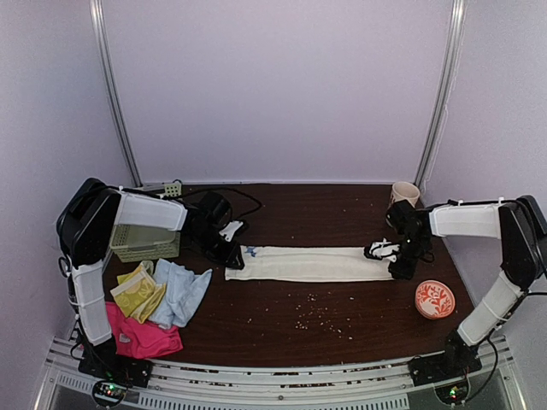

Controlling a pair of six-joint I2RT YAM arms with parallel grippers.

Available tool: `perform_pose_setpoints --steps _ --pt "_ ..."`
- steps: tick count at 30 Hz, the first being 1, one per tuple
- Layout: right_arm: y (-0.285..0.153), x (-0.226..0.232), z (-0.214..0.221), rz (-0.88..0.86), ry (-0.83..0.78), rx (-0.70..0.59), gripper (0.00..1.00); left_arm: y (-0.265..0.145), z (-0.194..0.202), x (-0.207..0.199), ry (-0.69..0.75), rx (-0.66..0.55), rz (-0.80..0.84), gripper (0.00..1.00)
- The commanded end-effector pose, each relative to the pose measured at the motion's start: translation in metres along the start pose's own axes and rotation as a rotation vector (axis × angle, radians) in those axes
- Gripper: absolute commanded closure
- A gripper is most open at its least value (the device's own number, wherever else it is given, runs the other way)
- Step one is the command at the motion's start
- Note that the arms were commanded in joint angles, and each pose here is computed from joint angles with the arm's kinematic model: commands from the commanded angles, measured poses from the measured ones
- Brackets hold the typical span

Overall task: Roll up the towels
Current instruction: Smooth out the towel at the center of the board.

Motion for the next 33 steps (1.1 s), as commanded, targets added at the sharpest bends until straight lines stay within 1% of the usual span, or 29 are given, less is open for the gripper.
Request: perform_pose_setpoints --steps 1,2,7,10,15,19,22,24,27,28,31,33 --pt "-0.006 0.001 0.003 0.006 -0.021 0.016 0.98 0.009 0.005 0.01 -0.008 0.019 -0.031 0.79" --pt "-0.008 0.001 0.003 0.008 -0.025 0.017 1.0 0.008 0.004 0.01 -0.007 0.017 -0.031 0.79" --pt "-0.017 0.004 0.011 0.025 -0.044 0.043 1.0 0.007 0.006 0.01 -0.005 0.014 -0.038 0.79" --pt "-0.019 0.011 0.016 0.01 -0.091 0.049 1.0 0.005 0.008 0.011 -0.003 0.016 -0.038 0.81" --pt "-0.009 0.029 0.021 -0.052 -0.141 0.068 1.0 0.001 0.01 0.006 0.014 0.024 -0.004 0.85" --pt "0.003 0.044 0.023 -0.077 -0.187 0.085 1.0 -0.006 0.006 0.004 0.025 0.009 -0.001 0.85" --pt "0.005 0.047 0.02 -0.097 -0.193 0.084 0.95 -0.01 0.003 0.001 0.036 0.002 0.008 0.84" --pt "-0.001 0.046 0.016 -0.109 -0.186 0.064 0.88 -0.018 0.001 -0.004 0.042 -0.009 0.023 0.79" --pt "-0.023 0.041 0.008 -0.097 -0.177 -0.001 0.78 -0.036 0.003 -0.008 0.035 -0.032 0.013 0.73" --pt "-0.029 0.04 0.006 -0.096 -0.174 -0.018 0.76 -0.041 0.006 -0.007 0.021 -0.03 -0.001 0.71" --pt "-0.042 0.039 0.002 -0.103 -0.163 -0.055 0.72 -0.049 0.015 0.004 -0.069 -0.01 -0.067 0.68" --pt "-0.044 0.037 -0.001 -0.108 -0.146 -0.079 0.72 -0.05 0.022 0.01 -0.131 0.006 -0.057 0.66"
Point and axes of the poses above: each gripper's point midway between its finger pads, its own y axis out along the fingers, its own x axis along the line the jaws close on, z = x × y, the point moved 6 cm from there along -y, back along the fingers, and after that the axes turned 11 degrees about -y, right-handed, at the moved point
